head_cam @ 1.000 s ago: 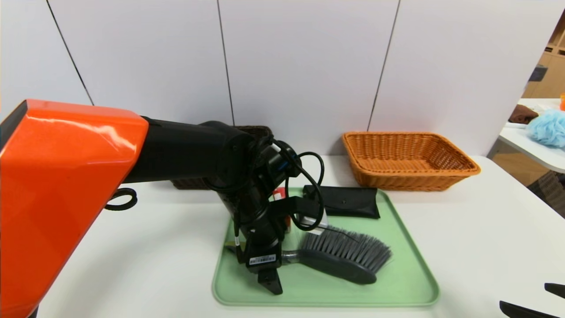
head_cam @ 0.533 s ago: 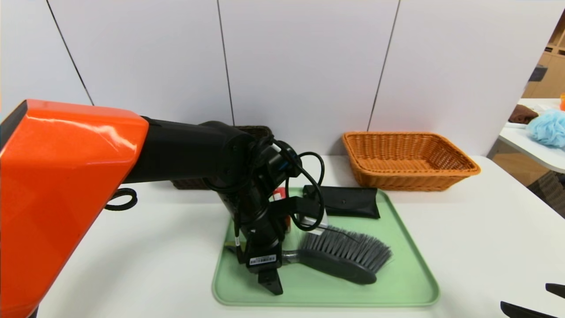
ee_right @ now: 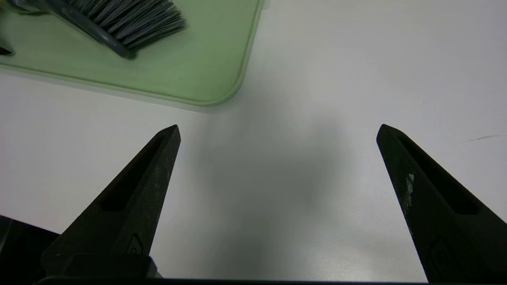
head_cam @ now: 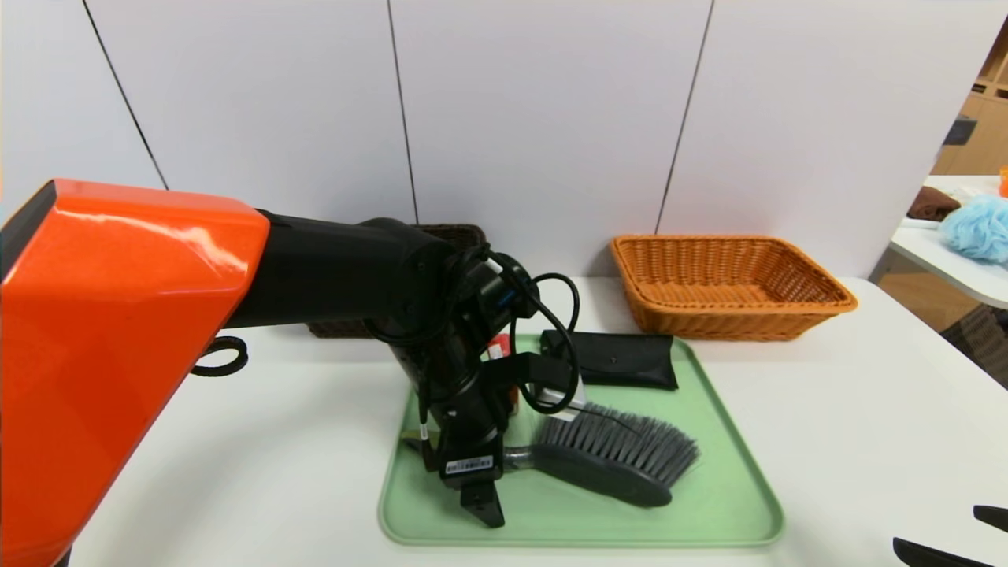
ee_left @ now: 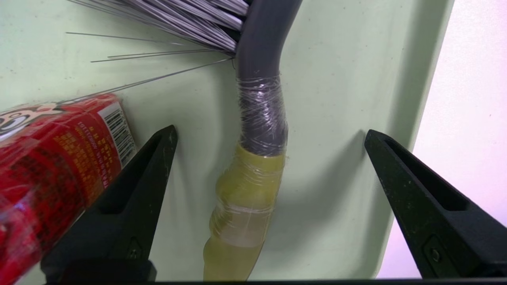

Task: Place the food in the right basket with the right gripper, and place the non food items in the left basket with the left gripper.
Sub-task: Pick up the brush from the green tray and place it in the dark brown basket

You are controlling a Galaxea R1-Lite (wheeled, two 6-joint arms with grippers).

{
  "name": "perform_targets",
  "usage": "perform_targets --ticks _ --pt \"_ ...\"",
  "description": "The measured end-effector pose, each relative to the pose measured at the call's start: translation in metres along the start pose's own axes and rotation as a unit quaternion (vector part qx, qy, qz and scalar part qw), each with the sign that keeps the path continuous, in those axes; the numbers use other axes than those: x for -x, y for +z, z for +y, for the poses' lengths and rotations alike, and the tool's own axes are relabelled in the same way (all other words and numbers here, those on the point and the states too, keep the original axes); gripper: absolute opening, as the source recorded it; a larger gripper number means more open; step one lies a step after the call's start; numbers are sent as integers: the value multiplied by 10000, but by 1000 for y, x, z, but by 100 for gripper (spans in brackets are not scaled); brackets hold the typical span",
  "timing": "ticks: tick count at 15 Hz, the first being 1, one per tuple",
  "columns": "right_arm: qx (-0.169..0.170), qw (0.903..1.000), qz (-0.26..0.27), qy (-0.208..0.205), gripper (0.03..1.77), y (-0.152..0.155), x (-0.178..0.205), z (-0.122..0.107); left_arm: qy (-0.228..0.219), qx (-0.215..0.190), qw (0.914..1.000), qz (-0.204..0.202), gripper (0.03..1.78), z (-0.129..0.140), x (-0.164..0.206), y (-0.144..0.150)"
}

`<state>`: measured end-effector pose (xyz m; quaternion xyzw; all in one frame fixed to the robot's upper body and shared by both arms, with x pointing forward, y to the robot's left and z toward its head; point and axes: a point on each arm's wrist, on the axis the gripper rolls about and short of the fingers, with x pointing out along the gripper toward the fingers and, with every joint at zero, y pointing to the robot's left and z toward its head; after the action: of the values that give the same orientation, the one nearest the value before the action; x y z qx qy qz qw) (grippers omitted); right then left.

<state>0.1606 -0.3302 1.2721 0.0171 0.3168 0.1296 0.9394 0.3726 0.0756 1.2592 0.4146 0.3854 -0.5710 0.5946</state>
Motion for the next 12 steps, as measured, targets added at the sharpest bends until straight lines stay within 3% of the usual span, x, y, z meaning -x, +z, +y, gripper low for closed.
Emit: perform_targets --ticks 12 --pt "-2 10000 -34 54 171 -1 1 1 -15 -24 10000 7 169 -1 -1 1"
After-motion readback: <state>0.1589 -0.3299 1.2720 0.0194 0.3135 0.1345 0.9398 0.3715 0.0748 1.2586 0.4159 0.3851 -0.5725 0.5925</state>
